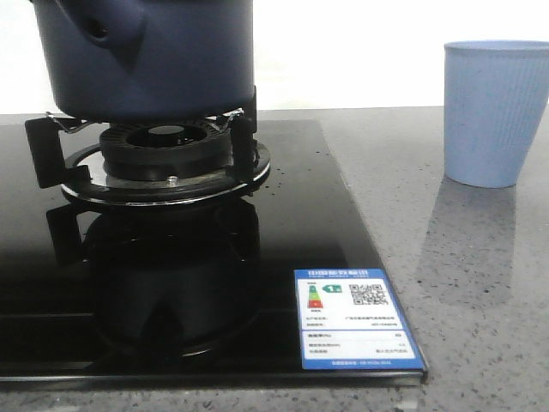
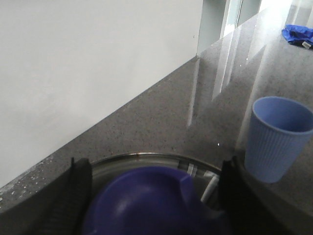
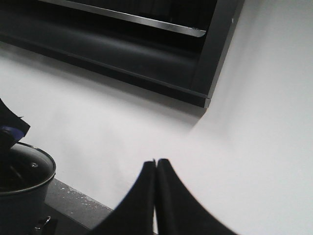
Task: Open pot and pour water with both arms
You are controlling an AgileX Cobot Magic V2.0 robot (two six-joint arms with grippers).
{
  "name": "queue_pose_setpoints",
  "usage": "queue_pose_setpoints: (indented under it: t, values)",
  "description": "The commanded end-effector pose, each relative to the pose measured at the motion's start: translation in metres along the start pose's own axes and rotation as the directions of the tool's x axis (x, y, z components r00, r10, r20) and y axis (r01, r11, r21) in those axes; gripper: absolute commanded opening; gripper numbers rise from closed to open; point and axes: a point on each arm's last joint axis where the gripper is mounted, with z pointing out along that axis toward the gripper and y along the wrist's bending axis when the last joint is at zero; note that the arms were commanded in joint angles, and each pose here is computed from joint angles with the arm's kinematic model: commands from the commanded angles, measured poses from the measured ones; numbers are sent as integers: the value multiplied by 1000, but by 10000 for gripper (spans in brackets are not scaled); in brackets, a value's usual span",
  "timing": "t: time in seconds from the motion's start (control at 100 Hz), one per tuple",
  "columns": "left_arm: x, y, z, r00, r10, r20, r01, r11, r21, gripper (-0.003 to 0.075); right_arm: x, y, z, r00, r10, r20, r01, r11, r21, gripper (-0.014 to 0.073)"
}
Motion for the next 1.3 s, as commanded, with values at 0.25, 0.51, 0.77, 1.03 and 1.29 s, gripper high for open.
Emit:
queue_pose_setpoints:
  t: [0.25,0.51,0.77,1.03,1.29]
  values:
    - [-71,-32,-44,959,15,282,-11,1000,-18,345,-13,1,-2,999,-35,37,35,999,-12,-66]
    - [-68,-75,-112,941,98,322,0,956,-292,-15,5,22,-30,995,-69,-69,63,995,-80,-66]
    - [25,-118,-151,967,40,250,62,919,-389,-19,56,32,-64,976,-42,-213,56,997,60,-66]
    - [84,-143,-167,973,17,228,78,912,-403,-19,64,43,-70,980,-27,-195,27,1000,-4,-66]
    - [84,-148,-172,967,27,255,81,912,-402,-19,60,49,-70,987,-25,-159,14,998,-68,-66]
